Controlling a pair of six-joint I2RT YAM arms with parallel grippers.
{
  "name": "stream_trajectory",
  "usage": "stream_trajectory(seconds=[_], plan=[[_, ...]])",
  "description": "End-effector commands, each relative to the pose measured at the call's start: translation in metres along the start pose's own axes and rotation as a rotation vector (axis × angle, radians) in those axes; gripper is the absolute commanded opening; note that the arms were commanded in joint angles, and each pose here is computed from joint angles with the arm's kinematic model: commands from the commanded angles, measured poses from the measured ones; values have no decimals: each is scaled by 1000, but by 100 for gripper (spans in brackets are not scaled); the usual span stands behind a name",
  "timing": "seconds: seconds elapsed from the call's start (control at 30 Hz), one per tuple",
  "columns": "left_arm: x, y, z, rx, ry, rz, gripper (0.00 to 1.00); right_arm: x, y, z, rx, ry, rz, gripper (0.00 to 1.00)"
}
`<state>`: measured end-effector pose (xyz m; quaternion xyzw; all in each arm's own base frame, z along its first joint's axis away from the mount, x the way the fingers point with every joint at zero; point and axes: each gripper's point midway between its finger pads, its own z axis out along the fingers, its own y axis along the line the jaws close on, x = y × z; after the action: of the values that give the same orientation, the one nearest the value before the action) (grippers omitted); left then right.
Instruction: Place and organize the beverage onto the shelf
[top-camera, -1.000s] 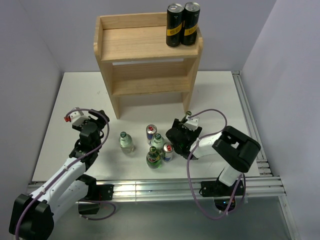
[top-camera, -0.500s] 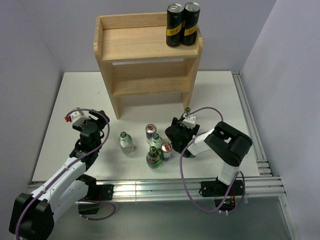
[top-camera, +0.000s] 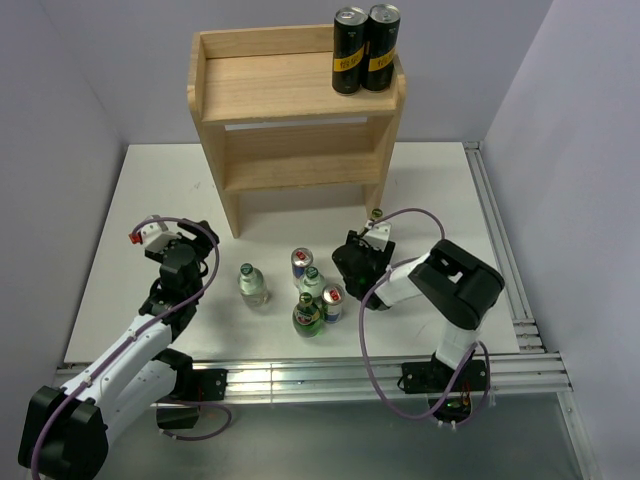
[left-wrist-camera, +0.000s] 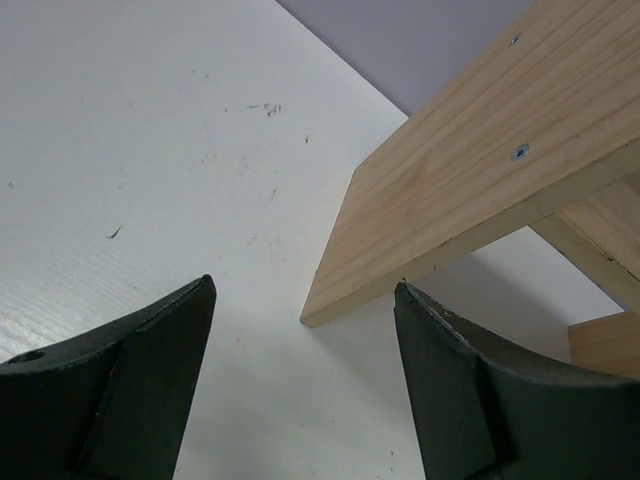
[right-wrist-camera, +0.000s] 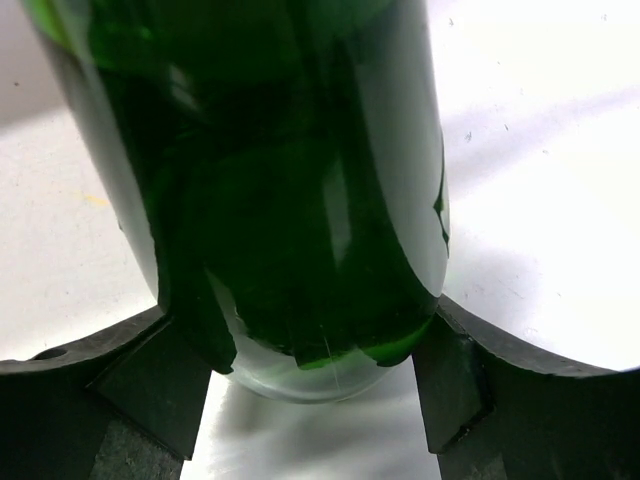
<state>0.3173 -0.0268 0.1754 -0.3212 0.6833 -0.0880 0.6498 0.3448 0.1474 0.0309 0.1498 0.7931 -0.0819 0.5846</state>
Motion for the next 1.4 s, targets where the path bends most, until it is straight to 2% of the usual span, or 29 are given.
stream_trajectory(seconds=[0.0,0.07,0.33,0.57,0.83,1.07,1.37], plan=[[-10,-5,-1,14,-35,-9,79,-30,5,-7,2,-30,78,0],[-11,-5,-1,17,-36,-7,79,-34,0,-16,19,-28,75,0],[-16,-7,-3,22,-44,-6,78,-94,0,-60,-6,-78,109,0],[-20,-8,-5,28,-49,-9,78,-174,1,-96,-75,-159,218,0],[-20,-15,-7,64,-34,14,78,-260,30,-119,-194,-238,205,0],[-22,-23,-7,78,-15,22,84,-301,69,-107,-237,-272,156,0],[-21,-20,-6,61,-10,27,85,-301,73,-61,-187,-238,165,0]])
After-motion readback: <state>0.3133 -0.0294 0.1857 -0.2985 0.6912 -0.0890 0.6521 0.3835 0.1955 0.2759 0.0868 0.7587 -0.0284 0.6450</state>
